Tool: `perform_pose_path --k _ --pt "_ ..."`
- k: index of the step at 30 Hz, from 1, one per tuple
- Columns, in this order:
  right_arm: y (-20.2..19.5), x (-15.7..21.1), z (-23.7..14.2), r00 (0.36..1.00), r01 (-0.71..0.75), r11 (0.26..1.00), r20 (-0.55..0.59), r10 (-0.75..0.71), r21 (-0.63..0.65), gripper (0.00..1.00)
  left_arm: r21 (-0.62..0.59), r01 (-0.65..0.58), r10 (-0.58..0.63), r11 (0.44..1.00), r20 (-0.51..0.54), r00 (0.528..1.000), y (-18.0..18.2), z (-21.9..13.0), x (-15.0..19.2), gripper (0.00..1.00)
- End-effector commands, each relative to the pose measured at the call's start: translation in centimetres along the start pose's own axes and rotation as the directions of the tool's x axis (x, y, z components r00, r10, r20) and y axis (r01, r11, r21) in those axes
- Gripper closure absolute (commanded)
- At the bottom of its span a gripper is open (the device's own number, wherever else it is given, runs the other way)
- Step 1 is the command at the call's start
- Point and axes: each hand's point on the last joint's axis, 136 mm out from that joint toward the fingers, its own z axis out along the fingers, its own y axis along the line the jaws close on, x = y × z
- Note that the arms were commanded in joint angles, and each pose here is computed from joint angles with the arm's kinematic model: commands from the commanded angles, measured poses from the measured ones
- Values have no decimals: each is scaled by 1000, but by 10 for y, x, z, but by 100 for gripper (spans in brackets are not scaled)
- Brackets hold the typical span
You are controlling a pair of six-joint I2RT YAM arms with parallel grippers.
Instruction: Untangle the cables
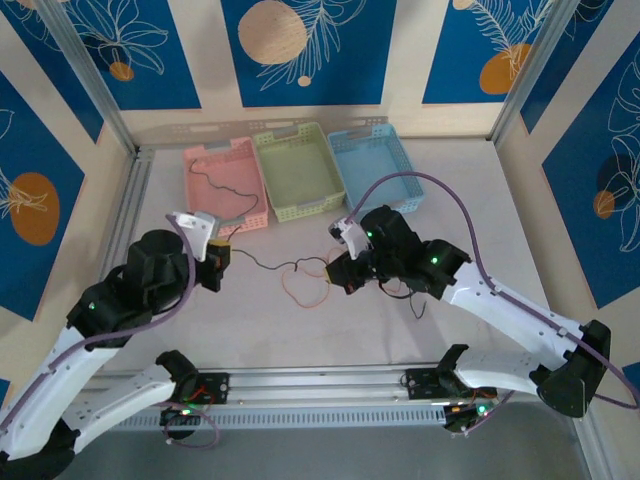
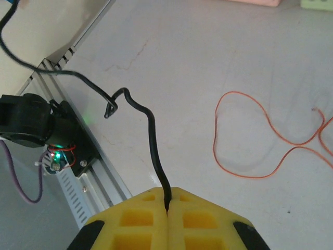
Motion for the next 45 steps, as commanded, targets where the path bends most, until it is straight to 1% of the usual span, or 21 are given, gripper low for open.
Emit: perform_pose_path --k 1,4,8,12,15,18,23,28,32,38,43,45 --pt "2 8 3 995 -97 994 -33 95 -59 100 205 -22 8 979 71 997 -35 -5 -13 100" --pt "7 2 7 986 -164 978 -43 159 -131 100 304 -30 11 952 66 998 -52 -5 -11 100" --pt "6 3 15 968 -249 949 -87 236 -193 100 361 -43 18 931 71 997 -62 -5 -9 100" --pt "-2 6 24 953 -298 935 -117 280 -191 100 358 -47 17 933 86 996 -63 2 -14 100" --pt "-6 5 24 948 -316 929 -113 299 -191 100 343 -41 15 938 79 997 -62 12 -18 100" --pt "-9 1 23 942 -335 919 -110 318 -206 100 355 -49 18 933 90 996 -66 19 -22 100" --pt "-19 1 28 913 -405 890 -144 382 -208 100 422 -77 24 903 128 991 -79 18 -31 100" --pt "-21 9 42 872 -482 848 -214 440 -219 100 492 -92 26 866 139 990 -94 21 -37 100" --pt "-22 14 52 854 -510 834 -240 462 -212 100 546 -89 25 833 124 992 -105 31 -34 100" --pt "-18 12 59 839 -531 818 -270 472 -220 100 591 -68 42 804 58 997 -113 48 -17 100" --pt "-15 11 65 838 -530 820 -283 467 -217 100 631 -69 60 773 35 998 -121 52 -11 100" --pt "-15 11 67 835 -533 817 -291 467 -218 100 657 -68 65 751 28 997 -127 52 -10 100"
